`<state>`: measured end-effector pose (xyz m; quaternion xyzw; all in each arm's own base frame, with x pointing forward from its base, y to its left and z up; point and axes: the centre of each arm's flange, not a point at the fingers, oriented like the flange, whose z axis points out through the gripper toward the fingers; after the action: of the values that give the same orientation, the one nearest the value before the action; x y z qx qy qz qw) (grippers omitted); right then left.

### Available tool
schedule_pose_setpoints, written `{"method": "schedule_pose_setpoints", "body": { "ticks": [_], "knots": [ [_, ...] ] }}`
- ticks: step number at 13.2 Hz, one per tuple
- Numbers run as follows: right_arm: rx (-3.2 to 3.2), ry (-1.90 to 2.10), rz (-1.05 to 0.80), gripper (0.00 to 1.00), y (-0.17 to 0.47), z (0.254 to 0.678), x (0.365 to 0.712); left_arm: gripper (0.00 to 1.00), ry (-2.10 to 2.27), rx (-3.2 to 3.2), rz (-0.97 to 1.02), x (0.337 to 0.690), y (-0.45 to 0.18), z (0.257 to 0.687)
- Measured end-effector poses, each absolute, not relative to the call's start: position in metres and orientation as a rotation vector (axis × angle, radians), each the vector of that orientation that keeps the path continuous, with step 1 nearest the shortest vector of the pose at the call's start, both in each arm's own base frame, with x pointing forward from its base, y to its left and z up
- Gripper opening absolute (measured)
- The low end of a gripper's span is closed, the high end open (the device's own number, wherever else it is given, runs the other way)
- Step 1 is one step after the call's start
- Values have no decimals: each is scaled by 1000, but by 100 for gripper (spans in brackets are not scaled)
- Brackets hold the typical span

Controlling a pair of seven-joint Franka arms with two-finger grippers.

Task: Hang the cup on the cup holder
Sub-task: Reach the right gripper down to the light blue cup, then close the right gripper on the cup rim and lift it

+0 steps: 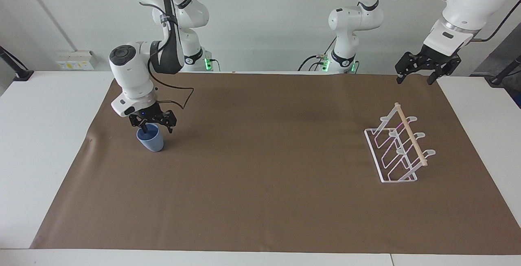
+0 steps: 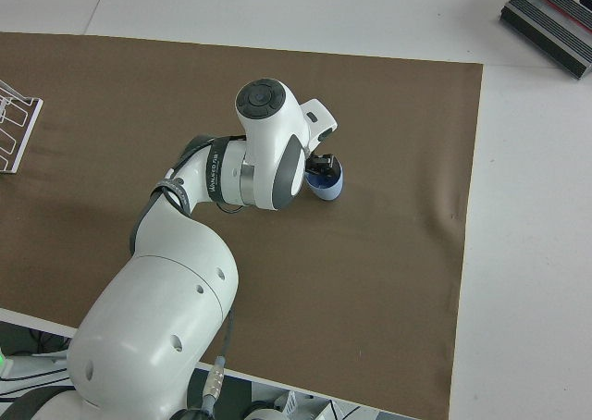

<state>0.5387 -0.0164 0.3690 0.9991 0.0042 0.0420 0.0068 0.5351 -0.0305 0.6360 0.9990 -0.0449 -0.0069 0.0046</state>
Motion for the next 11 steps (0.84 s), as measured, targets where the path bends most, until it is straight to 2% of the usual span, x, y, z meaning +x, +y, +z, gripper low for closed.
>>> {"method": "schedule_pose_setpoints", "body": {
  "ticks": [2, 3, 4, 5, 6, 9, 10, 11],
  "knots": [
    [3126, 13, 121, 99, -16, 366, 538, 100, -132, 3130, -22, 535, -31, 636],
    [3126, 13, 121, 96, -16, 366, 538, 100, -129, 3130, -22, 535, -31, 636],
    [3126, 14, 121, 86, -16, 366, 538, 100, -127, 3130, -24, 535, -31, 635],
    [3126, 15, 121, 86, -16, 366, 538, 100, -127, 3130, -26, 535, -31, 635],
    [3126, 21, 121, 78, -14, 366, 538, 100, -128, 3130, -27, 535, -32, 634],
    [3126, 30, 121, 73, -10, 366, 538, 100, -130, 3130, -29, 534, -32, 634],
    [3126, 30, 121, 63, -10, 366, 538, 100, -130, 3130, -28, 534, -32, 634],
    [3126, 30, 121, 49, -10, 366, 538, 100, -130, 3130, -27, 534, -32, 634]
  ]
}}
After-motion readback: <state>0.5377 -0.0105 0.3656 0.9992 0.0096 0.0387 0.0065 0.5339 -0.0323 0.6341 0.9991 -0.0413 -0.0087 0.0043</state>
